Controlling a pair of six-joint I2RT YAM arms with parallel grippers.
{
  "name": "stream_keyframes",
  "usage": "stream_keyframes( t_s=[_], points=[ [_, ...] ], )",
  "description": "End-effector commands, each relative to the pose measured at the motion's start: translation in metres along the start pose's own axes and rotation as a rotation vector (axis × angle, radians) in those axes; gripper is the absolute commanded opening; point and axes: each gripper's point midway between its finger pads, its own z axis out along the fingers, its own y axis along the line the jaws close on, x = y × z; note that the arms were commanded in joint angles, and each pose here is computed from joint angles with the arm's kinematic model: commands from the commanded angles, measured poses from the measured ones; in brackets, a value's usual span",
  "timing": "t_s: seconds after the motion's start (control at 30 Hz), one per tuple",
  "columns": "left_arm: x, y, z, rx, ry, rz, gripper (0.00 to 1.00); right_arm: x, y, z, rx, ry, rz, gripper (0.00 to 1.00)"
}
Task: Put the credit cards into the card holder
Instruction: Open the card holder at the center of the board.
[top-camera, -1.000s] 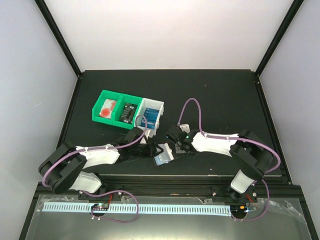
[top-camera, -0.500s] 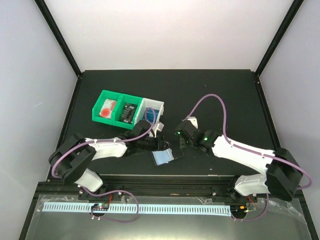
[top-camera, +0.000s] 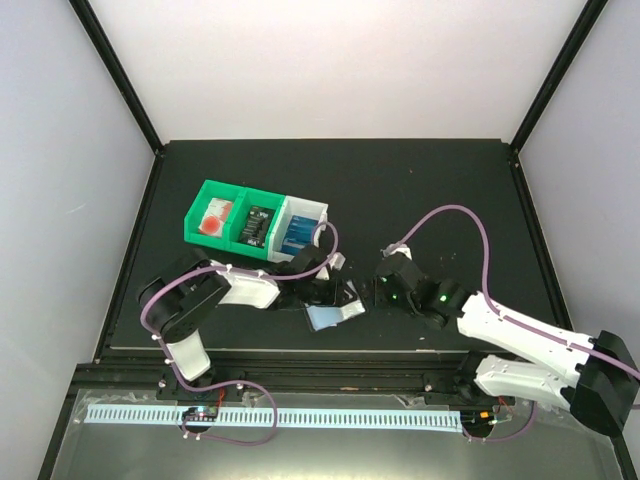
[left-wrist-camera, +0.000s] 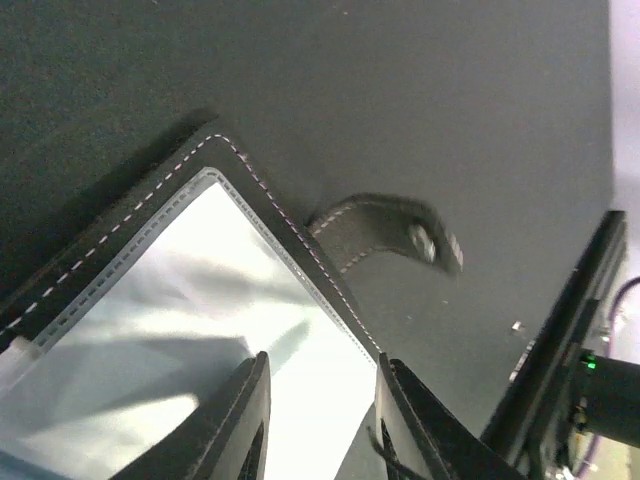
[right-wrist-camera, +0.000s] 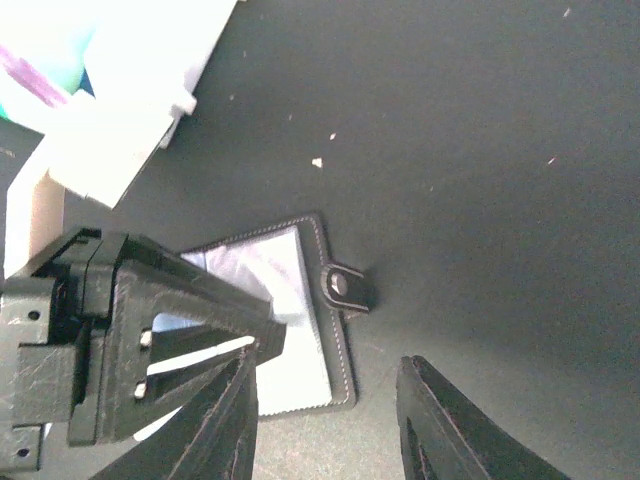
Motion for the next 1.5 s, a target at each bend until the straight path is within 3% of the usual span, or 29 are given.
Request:
stream_keyframes(
  t_s=[0.0,0.23,0.4,0.6,1.0,1.23,1.47],
  points=[
    [-0.003,0.017,0.01,-0.151,-0.022,0.041,0.31,0.012,0.008,0.01,-0.052,0.05,0.013,0.41],
    [0.019,0.052,0.013,-0.323,0.032,0.011,0.26,0.031,0.021,0.028,-0.115,0.128,0.002,0.4],
    [0.01,0.023,0.004,-0.236,0.012,0.052,0.24,0.042,0.023,0.037,-0.132,0.164,0.006,0.28],
    [-0.014,-0.02,-0.019,-0.171,-0.048,0.133,0.26,0.046,0.026,0.04,-0.151,0.18,0.008,0.26],
    [-0.031,-0.02,-0.058,-0.261,-0.145,0.161,0.28,0.05,0.037,0.05,-0.17,0.227,-0.007,0.24],
    [-0.054,-0.013,-0.116,-0.419,-0.276,0.203,0.44,0.038,0.035,0.048,-0.123,0.208,-0.017,0.25],
    [-0.065,0.015,-0.2,-0.578,-0.463,0.12,0.64,0.007,0.047,0.036,-0.116,0.14,-0.132,0.37]
  ],
)
